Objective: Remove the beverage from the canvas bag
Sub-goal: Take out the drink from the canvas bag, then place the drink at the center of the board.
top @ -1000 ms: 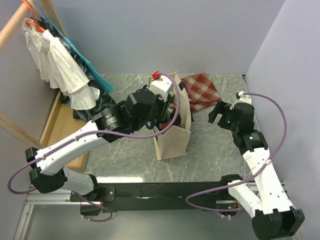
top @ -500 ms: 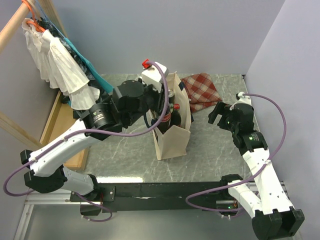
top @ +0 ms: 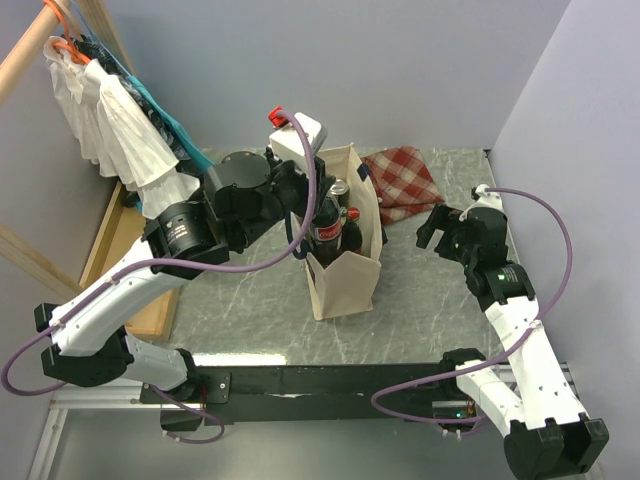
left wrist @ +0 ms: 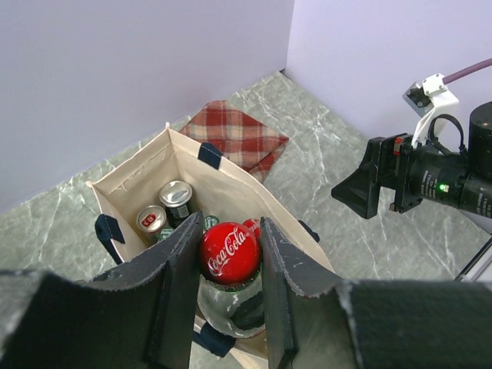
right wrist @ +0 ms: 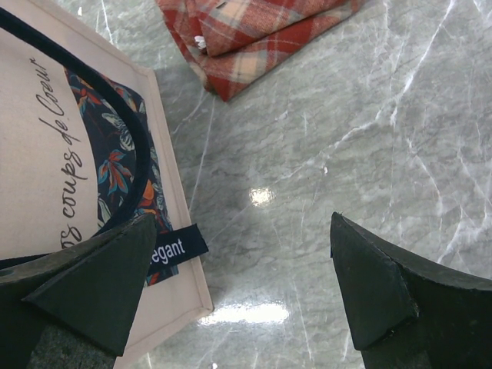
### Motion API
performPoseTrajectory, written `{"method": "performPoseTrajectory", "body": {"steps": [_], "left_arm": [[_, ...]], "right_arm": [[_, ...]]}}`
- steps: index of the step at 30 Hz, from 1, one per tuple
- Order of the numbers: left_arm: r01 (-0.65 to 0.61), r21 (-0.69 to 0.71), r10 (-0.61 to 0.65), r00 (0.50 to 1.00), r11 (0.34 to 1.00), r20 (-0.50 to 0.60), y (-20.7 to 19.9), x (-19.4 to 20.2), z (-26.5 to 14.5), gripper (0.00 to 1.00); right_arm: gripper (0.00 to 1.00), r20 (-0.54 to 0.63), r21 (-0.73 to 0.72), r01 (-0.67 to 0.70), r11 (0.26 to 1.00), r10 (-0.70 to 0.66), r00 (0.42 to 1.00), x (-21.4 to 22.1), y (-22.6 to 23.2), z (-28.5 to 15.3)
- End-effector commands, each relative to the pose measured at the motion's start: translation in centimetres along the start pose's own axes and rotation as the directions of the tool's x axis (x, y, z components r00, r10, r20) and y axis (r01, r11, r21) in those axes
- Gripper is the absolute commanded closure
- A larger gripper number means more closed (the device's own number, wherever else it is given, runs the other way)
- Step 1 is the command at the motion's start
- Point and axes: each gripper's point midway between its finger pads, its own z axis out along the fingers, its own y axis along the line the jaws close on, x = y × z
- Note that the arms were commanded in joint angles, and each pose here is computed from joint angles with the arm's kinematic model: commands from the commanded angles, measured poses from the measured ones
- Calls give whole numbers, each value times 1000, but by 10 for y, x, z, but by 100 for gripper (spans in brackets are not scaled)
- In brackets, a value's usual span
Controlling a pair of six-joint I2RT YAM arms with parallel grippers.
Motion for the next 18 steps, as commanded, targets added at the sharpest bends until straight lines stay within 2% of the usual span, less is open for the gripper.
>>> {"method": "performPoseTrajectory", "body": {"steps": [1, 18], "left_arm": [[138, 55, -149, 909, 989, 388, 18, -126, -63, 99], [157, 4, -138, 857, 988, 496, 44, -160, -98, 99]], "right_arm": [[0, 42, -12, -3, 1000, 3, 999, -9, 2, -1], [0, 39, -29, -2, 1000, 3, 999, -13, 7, 2]]}}
